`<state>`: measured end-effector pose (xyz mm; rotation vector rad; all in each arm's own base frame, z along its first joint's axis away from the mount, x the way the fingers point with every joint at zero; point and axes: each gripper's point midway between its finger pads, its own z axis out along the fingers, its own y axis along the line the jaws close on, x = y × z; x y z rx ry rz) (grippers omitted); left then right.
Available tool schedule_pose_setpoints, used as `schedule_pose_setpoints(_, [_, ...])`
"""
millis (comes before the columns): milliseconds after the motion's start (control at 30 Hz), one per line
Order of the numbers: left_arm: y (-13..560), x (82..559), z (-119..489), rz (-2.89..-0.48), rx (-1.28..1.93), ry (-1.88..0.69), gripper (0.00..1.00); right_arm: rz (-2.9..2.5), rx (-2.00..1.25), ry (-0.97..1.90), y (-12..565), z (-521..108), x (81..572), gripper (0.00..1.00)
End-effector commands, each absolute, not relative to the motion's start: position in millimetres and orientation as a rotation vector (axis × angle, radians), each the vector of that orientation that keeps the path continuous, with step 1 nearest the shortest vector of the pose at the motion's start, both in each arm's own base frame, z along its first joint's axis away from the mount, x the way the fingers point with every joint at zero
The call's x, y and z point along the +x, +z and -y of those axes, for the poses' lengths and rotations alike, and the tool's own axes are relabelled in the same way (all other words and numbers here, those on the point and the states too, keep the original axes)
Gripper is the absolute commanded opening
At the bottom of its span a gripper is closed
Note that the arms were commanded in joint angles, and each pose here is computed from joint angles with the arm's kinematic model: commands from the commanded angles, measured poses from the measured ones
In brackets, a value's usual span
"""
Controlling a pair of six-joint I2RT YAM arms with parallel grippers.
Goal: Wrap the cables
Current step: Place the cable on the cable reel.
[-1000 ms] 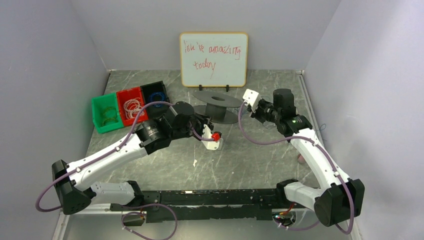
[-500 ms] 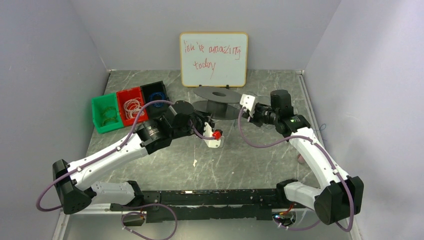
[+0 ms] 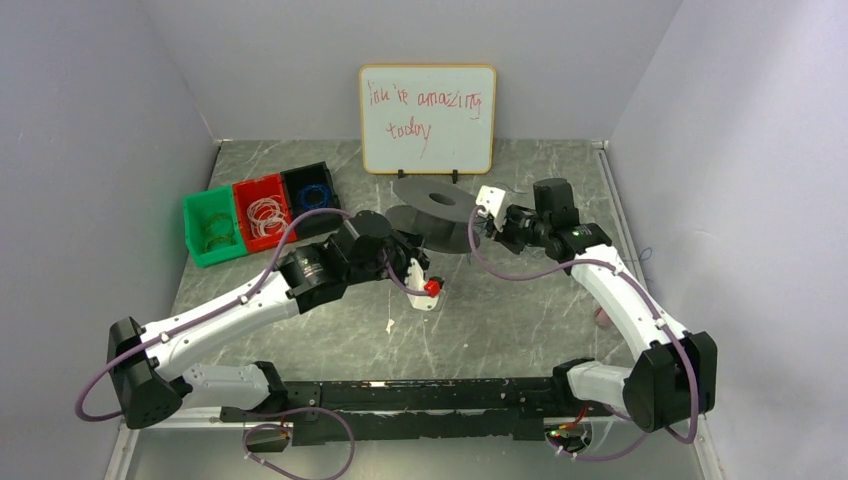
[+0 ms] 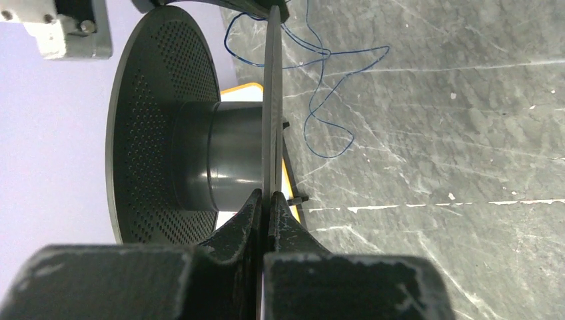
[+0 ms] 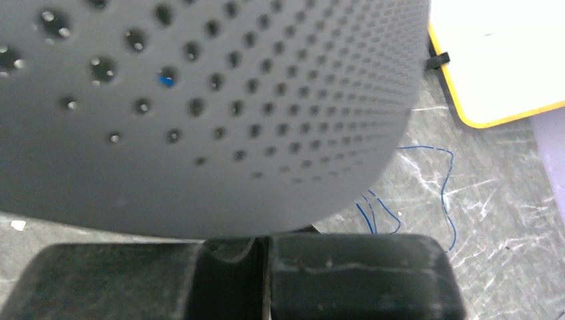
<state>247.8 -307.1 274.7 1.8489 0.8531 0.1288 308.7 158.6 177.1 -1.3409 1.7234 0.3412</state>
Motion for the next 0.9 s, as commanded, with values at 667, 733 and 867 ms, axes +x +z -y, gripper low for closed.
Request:
schedule_pose_setpoints(667, [326.7,258.8,316.0,-0.723,1.682,0.227,0.02,-1.615,-1.247,0.463,236.9,-183.4,299.9,0.0])
schedule_pose_setpoints(733, [326.5,261.4,316.8,-0.71,1.678,0.251,0.02,-1.63,-1.266,0.486,233.3,-188.6,296.0,0.0])
schedule_pose_setpoints(867, [329.5,265.7,317.6,-0.687,1.661,0.293,0.02,-1.652,-1.29,0.482,227.5,-191.6,291.4,0.0])
